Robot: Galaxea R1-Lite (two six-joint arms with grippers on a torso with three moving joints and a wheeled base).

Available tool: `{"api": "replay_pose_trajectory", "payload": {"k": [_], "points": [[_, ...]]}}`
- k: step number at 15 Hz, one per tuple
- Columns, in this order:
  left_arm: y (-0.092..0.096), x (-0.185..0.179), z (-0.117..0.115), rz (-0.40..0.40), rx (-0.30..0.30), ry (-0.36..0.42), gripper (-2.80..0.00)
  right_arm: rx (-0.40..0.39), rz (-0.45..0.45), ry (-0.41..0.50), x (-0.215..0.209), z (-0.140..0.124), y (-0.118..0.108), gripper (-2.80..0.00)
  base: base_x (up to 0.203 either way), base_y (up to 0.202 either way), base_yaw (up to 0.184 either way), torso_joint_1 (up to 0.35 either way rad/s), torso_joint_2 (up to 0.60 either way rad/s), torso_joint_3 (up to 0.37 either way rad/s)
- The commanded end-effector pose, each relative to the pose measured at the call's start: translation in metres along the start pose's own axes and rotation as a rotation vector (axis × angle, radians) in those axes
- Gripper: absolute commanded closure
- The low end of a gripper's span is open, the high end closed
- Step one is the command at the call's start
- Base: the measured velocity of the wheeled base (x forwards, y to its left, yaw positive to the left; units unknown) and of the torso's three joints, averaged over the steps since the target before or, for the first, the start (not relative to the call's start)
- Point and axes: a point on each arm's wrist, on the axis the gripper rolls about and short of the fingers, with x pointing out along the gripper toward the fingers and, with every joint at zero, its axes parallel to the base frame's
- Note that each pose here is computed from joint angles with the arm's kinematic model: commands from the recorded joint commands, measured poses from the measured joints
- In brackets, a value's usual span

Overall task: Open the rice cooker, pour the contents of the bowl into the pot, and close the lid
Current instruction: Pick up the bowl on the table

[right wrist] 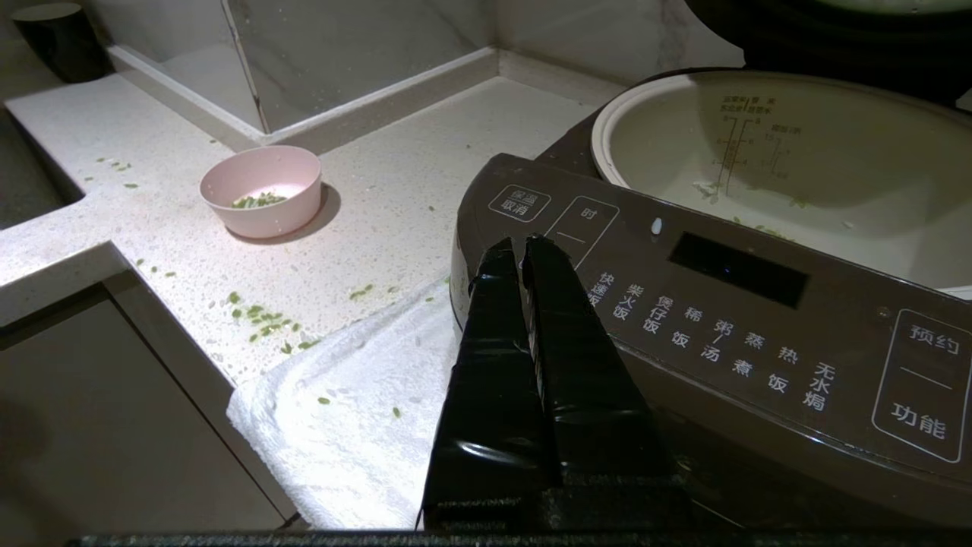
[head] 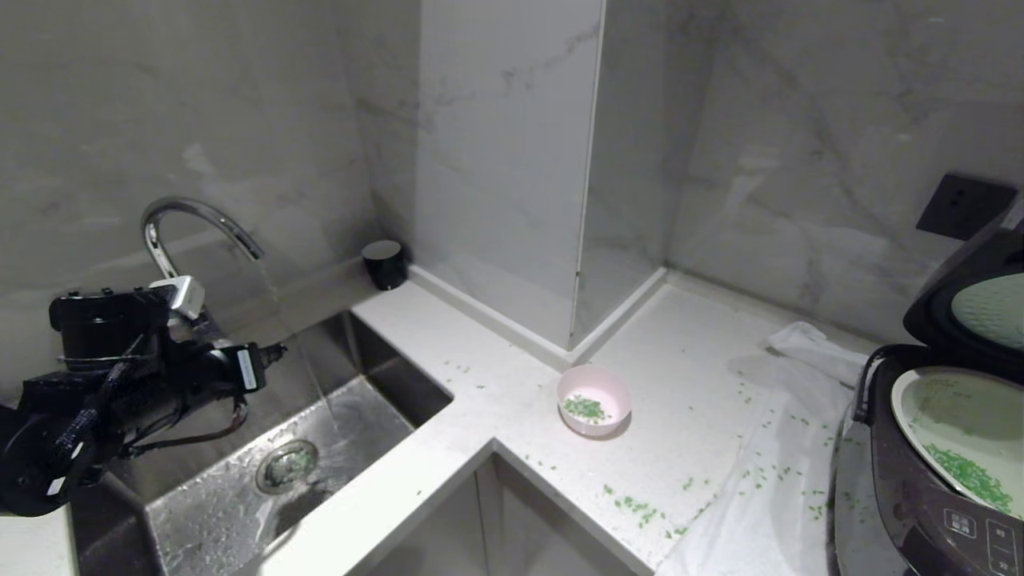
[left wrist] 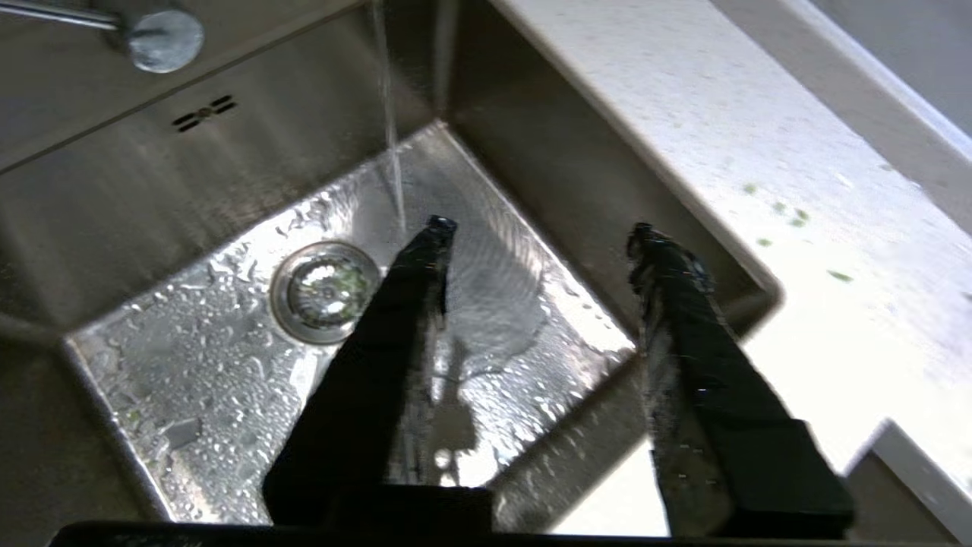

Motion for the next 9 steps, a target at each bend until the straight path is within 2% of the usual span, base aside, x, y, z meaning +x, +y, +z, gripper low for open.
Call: {"api": "replay_pose_trajectory", "payload": {"k": [1,5,9], "points": [[-0.013,-0.024,0.007,-0.053,0.013,-0.046,0.0,0.0,0.0,0.003,0.0,-0.001,0.0,0.0,0.0,0.0,0.0,0.0,0.0,0.0],[-0.018,-0.08,0.006,-0.103,0.019,-0.137,0.0,0.0,0.0,0.003,0.0,-0.001,0.0,0.0,0.0,0.0,0.0,0.0,0.0,0.0],[-0.011,-0.139,-0.01,-0.125,0.019,-0.207,0.0,0.0,0.0,0.003,0.0,-0.001,0.0,0.0,0.0,0.0,0.0,0.0,0.0,0.0]]}}
